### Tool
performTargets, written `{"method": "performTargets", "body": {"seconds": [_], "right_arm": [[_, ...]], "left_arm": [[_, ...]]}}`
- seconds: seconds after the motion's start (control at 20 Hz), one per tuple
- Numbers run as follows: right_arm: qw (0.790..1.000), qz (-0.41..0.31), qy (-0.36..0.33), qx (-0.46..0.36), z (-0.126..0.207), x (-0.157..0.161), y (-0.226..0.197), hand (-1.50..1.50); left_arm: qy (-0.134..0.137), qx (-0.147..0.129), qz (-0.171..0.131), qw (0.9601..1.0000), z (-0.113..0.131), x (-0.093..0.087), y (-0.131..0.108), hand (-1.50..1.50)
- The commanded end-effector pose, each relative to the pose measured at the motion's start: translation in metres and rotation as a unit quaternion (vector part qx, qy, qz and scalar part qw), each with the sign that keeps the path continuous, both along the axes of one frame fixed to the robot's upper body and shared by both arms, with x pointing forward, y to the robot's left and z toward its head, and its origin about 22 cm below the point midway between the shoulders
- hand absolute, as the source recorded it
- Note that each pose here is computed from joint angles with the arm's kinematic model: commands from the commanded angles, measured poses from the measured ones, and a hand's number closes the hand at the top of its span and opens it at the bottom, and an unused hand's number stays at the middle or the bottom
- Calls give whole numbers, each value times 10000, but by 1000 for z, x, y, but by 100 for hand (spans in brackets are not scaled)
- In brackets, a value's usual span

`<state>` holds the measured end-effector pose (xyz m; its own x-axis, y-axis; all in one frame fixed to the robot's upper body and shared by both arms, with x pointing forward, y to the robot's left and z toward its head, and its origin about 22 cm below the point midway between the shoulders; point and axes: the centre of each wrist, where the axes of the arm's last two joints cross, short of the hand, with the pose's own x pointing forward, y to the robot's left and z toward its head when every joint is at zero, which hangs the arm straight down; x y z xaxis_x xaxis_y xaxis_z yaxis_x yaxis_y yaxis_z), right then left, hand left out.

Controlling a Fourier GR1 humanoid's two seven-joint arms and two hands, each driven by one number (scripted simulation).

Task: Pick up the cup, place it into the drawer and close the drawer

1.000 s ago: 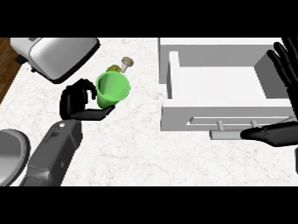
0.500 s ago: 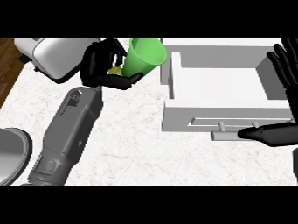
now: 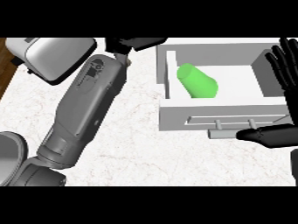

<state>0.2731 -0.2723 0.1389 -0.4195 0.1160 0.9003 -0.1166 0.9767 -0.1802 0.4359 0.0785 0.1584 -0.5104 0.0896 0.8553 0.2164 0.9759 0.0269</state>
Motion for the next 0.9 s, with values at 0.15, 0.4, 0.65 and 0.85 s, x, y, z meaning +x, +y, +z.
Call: {"method": "performTargets", "body": {"seconds": [0.15, 0.4, 0.65, 0.85], "right_arm": [[9998, 167, -43, 67, 13, 11, 0, -150], [9993, 353, -131, 31, 8, 9, 8, -150], [9989, 441, -159, 6, 14, 18, 8, -150], [9970, 722, -273, -34, 22, 22, 21, -150]], "left_arm": [[720, 576, 388, 9950, 18, 10, -38, 150], [1093, 1097, 588, 9862, 1, 11, -45, 150], [1524, 1616, 210, 9748, -19, 11, -41, 150], [1605, 1934, 78, 9679, -35, 8, -37, 150]]}}
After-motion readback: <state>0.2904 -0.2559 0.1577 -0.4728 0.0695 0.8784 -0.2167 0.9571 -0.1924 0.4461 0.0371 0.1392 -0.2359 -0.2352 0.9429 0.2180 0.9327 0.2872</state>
